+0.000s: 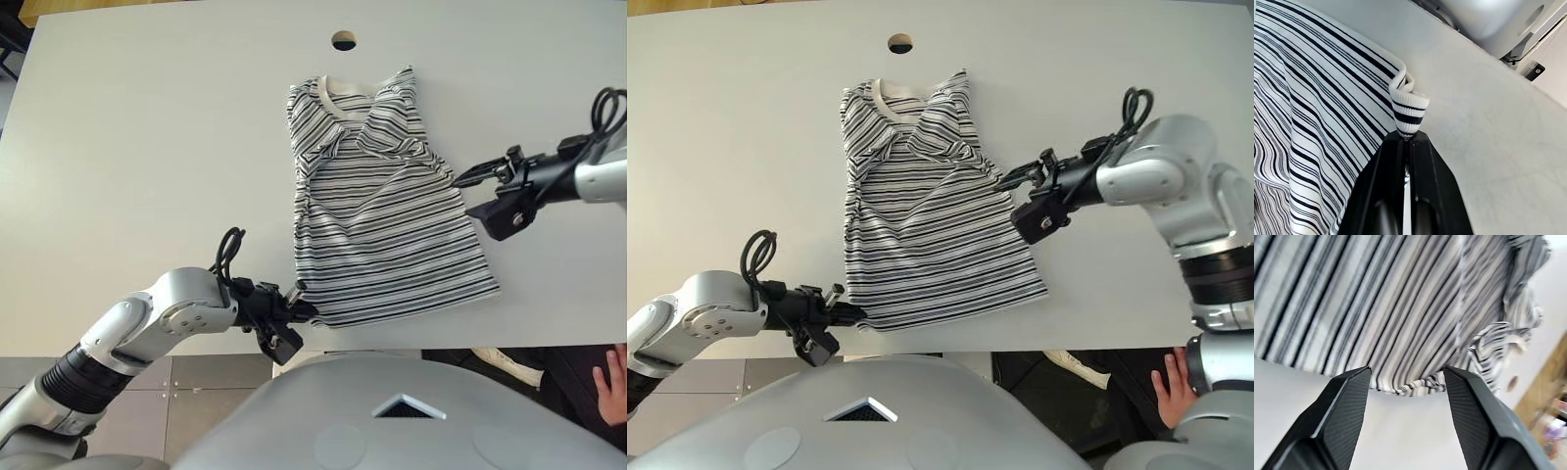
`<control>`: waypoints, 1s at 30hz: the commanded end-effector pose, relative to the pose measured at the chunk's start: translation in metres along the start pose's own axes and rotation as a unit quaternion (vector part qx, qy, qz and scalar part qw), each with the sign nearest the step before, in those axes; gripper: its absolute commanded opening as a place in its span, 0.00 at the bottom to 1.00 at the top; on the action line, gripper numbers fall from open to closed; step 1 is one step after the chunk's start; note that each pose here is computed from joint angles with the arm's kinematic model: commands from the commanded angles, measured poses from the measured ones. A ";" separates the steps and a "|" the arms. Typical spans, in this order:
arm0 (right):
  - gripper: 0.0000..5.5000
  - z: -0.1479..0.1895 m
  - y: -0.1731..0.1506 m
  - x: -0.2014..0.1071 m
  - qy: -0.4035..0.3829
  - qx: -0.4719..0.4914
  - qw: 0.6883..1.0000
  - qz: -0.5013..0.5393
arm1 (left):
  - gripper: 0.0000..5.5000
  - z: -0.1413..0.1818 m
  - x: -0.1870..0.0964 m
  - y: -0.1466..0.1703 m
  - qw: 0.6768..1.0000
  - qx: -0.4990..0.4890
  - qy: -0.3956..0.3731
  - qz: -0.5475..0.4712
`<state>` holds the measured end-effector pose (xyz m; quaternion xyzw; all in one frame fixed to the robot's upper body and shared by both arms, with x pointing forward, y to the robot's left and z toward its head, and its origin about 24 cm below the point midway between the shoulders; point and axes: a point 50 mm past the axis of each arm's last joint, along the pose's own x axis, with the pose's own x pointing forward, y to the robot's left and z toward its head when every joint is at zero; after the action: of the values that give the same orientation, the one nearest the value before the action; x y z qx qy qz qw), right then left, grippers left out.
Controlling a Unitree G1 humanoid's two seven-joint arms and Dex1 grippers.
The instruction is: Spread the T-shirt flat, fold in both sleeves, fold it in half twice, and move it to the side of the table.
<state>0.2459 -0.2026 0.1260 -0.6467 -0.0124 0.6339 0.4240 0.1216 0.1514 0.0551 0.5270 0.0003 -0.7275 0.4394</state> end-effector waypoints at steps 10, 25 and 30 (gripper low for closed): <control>0.50 -0.006 0.062 -0.009 -0.073 -0.075 0.993 0.053 | 0.02 0.004 -0.002 -0.004 1.000 -0.006 0.009 -0.004; 0.50 0.020 0.044 -0.017 -0.099 0.089 0.982 0.131 | 0.02 -0.003 -0.020 -0.012 0.999 -0.018 0.029 -0.027; 0.50 0.035 0.037 -0.015 -0.124 0.096 0.979 0.130 | 0.02 -0.011 -0.033 -0.022 0.997 -0.031 0.044 -0.052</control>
<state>0.1965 -0.2181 0.1155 -0.5130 0.0826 0.7576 0.3951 0.1186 0.1817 0.0643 0.5436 0.0518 -0.7204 0.4277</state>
